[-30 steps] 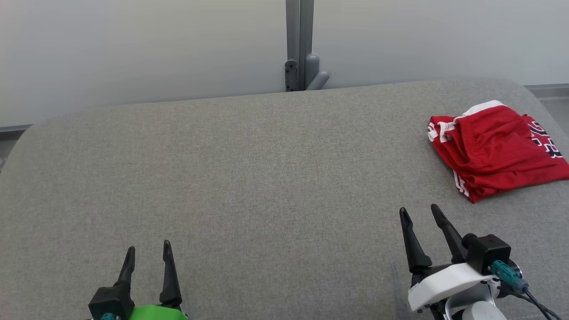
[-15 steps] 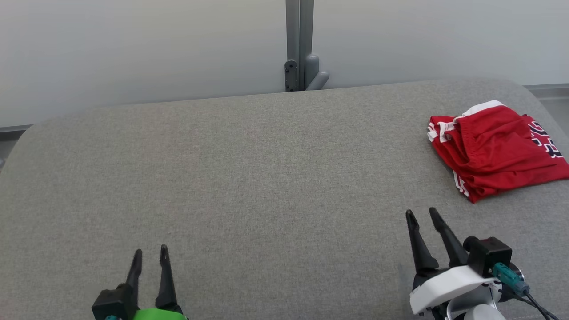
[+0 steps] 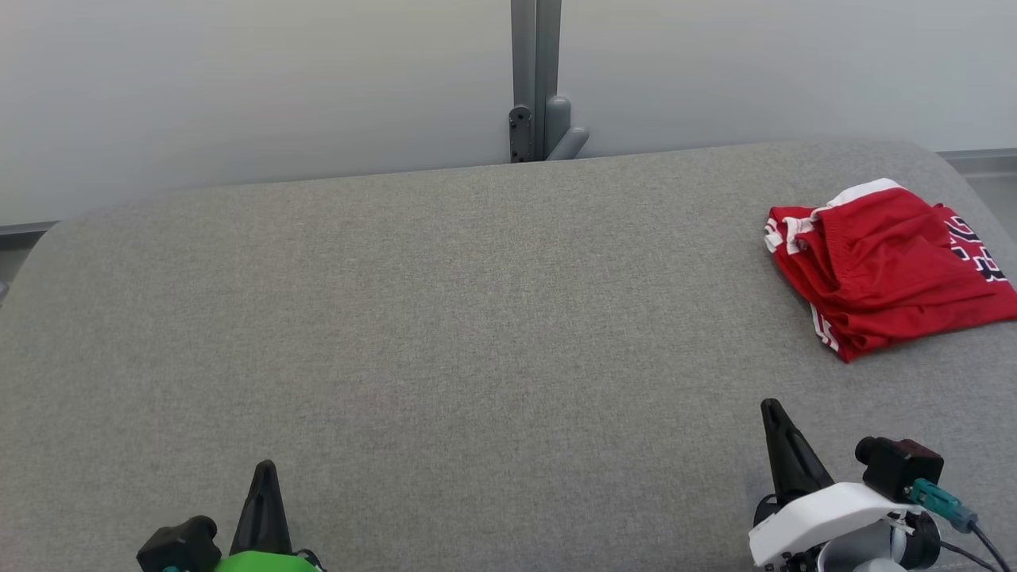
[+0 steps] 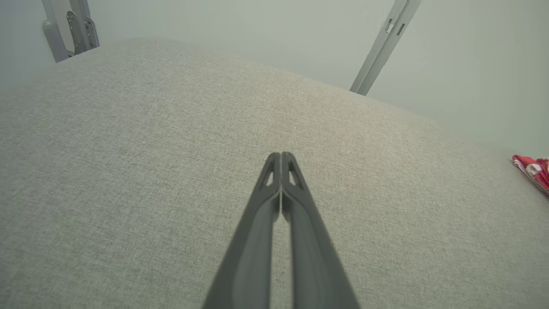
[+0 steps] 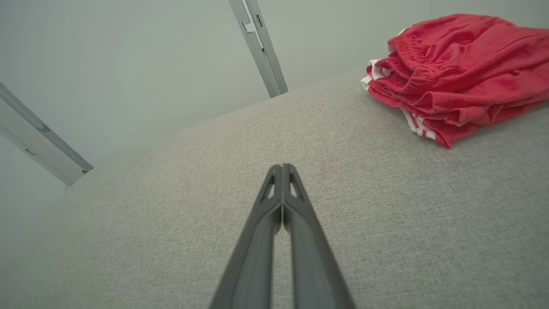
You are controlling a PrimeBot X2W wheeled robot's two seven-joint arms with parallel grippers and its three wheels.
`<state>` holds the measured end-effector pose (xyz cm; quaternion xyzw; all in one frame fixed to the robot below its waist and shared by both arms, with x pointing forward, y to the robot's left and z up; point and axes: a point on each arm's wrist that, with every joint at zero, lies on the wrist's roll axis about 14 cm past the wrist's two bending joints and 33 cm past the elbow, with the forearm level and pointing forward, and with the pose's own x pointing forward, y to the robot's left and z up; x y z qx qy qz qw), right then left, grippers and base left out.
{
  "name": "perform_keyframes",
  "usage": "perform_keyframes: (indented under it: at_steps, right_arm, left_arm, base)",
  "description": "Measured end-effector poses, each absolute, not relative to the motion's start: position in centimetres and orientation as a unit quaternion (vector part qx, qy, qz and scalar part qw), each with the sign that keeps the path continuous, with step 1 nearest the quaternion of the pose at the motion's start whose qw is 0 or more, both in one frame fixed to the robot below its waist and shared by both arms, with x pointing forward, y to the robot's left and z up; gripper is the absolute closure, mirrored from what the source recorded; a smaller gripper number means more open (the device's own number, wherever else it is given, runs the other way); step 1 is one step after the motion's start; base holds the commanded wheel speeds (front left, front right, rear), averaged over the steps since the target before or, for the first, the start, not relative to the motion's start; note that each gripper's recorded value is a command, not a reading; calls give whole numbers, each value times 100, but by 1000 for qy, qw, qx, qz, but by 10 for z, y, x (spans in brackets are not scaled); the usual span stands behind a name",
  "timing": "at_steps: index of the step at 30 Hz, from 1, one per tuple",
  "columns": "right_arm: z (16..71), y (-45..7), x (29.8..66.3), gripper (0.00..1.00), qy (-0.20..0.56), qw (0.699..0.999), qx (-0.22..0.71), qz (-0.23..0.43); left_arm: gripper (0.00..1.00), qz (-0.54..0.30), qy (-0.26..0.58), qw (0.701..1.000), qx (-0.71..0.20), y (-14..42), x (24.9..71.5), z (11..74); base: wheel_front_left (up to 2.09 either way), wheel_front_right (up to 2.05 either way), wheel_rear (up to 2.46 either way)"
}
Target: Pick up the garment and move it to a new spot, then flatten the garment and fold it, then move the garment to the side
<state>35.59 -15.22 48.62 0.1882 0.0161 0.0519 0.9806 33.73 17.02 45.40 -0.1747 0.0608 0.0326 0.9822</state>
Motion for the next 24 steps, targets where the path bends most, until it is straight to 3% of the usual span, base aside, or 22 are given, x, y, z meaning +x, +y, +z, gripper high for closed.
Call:
perform_keyframes:
  at_steps: [24]
  right_arm:
    - [488, -179, 369, 100, 27, 932, 360, 4]
  left_arm:
    - [100, 47, 61, 932, -354, 176, 356, 463]
  base:
    - [0, 0, 0]
